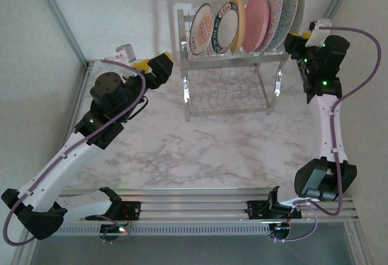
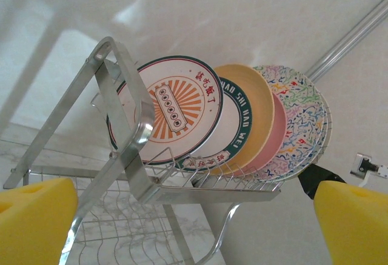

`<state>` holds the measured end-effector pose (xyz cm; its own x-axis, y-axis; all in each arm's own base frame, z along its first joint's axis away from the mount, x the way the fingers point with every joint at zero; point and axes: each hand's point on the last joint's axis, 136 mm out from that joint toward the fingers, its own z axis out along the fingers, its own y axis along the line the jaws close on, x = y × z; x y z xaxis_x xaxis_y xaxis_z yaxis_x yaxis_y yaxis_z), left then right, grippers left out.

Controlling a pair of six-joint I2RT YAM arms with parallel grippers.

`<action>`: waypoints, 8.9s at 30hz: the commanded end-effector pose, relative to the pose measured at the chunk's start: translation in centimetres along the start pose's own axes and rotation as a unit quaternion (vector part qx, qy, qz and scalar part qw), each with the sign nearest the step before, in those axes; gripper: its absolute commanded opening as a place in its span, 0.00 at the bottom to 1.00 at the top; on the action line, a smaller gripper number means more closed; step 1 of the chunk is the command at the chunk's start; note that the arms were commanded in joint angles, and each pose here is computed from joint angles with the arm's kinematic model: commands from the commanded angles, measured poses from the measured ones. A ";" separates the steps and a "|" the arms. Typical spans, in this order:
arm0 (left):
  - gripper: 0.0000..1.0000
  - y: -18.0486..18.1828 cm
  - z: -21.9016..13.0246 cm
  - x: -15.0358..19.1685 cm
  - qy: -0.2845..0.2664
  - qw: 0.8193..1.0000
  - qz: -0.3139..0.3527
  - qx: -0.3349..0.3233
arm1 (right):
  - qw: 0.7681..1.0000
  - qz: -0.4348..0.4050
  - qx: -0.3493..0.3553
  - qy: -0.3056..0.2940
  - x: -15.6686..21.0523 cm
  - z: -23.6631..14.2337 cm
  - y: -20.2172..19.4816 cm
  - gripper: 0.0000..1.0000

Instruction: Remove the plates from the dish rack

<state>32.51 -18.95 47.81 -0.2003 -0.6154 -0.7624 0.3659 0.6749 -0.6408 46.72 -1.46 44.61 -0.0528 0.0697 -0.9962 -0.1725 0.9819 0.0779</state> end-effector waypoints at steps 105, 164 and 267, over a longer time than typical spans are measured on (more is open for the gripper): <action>0.90 -15.5 8.6 -0.3 0.095 0.961 -0.101 0.240 | 0.910 0.308 -0.254 -0.111 -19.0 -16.0 15.3 0.00; 0.00 10.4 0.7 -13.3 -0.117 0.931 -0.333 0.089 | 0.943 -0.085 -0.319 -0.037 -5.9 -15.9 33.3 0.79; 0.69 48.1 -0.3 18.1 0.144 0.814 -0.364 -0.429 | 0.955 -0.098 -0.275 0.044 1.1 -14.6 38.6 0.99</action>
<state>48.26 1.69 4.14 -0.3439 -0.9366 -0.0674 -0.6029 0.2753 -0.7488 25.43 35.11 44.70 -0.0755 -0.2047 -0.9759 -0.7045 0.7036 -0.0931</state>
